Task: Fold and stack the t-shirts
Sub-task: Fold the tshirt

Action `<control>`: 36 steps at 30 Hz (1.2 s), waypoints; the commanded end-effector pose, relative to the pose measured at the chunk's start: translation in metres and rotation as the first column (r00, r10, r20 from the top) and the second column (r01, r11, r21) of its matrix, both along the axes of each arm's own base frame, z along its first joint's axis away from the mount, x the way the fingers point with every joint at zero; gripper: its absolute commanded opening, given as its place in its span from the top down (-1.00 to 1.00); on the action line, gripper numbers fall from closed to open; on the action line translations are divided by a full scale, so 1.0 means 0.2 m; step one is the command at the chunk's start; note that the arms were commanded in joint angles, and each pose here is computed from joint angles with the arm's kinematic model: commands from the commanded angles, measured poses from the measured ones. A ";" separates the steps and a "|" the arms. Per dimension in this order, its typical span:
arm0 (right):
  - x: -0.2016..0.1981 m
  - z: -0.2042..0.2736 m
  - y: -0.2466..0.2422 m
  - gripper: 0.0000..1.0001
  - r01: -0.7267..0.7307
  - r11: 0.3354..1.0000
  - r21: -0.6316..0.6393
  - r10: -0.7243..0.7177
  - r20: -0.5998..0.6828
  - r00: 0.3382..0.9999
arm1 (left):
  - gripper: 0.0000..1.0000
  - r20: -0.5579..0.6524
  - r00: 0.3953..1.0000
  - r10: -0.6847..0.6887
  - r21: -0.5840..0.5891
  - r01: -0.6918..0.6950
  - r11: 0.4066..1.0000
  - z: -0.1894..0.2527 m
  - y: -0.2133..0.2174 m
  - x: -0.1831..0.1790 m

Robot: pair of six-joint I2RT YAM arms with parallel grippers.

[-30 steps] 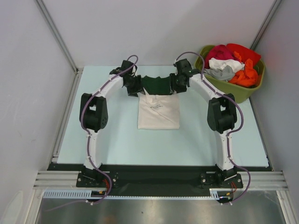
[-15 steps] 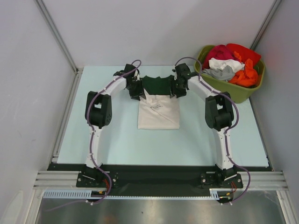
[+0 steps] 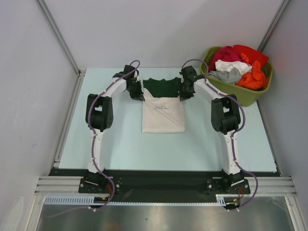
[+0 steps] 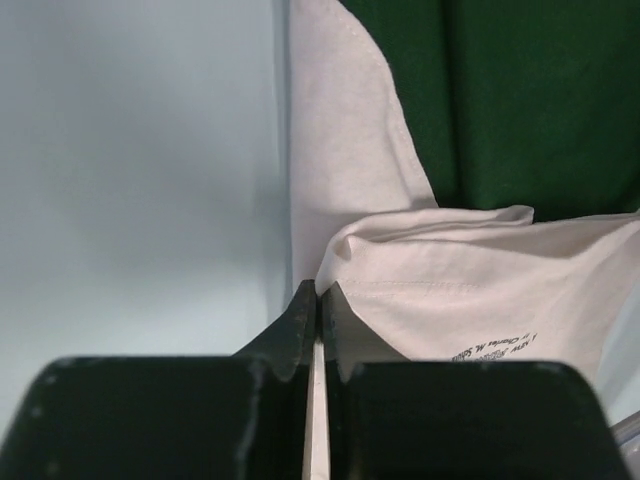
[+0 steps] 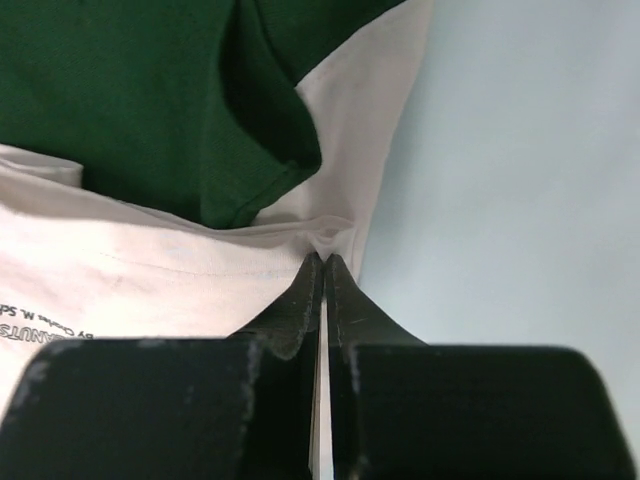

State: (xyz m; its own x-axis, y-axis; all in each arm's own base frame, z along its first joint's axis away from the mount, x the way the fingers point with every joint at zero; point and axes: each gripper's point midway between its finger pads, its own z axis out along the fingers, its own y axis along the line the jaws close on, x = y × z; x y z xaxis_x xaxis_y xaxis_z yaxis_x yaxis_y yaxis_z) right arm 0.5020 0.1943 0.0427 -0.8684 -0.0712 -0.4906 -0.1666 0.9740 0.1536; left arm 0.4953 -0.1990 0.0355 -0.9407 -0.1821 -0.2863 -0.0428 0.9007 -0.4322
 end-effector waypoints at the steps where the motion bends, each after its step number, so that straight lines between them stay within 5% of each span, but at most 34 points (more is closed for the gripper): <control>1: 0.12 0.04 -0.07 1.00 0.046 0.998 -0.042 -0.042 0.086 0.995 | 0.99 0.063 0.997 0.045 -0.023 -0.043 0.999 0.08 0.02 0.11; 6: 0.16 0.06 -0.07 1.00 0.048 0.997 -0.061 -0.041 0.111 0.993 | 0.99 0.069 0.996 0.064 -0.014 -0.063 0.998 0.08 0.03 0.13; 9: 0.18 0.06 -0.09 1.00 0.040 0.996 -0.083 -0.030 0.123 0.992 | 0.74 0.062 0.997 0.050 -0.045 -0.048 0.998 0.08 0.00 0.13; 13: 0.18 0.10 -0.12 0.46 0.051 0.991 -0.125 -0.035 0.125 0.992 | 0.23 0.069 0.996 0.048 -0.038 -0.046 0.998 0.14 0.02 0.10; 20: 0.06 0.36 -0.09 -0.22 0.072 0.985 -0.157 -0.046 0.163 0.986 | -0.06 0.060 0.997 0.043 0.020 -0.045 0.999 0.26 0.11 -0.11; 29: -0.41 0.37 -0.04 -0.21 -0.006 1.000 0.030 0.006 0.000 1.000 | -0.08 0.001 0.999 -0.048 -0.131 0.048 0.990 0.27 0.05 -0.64; 36: -0.71 0.28 -0.07 0.28 -0.021 0.985 0.170 0.033 -0.069 0.997 | -0.06 -0.050 0.994 -0.102 -0.191 0.091 0.977 0.12 -0.08 -0.89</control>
State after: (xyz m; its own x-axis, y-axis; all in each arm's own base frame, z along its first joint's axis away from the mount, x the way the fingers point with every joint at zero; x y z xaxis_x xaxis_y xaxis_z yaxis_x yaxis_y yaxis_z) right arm 0.3741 0.1730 0.0963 -0.8987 -0.0496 -0.4357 -0.1641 0.9594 0.2293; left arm 0.3243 -0.1928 0.0518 -0.9750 -0.1495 -0.1646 -0.0429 0.8527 -0.5206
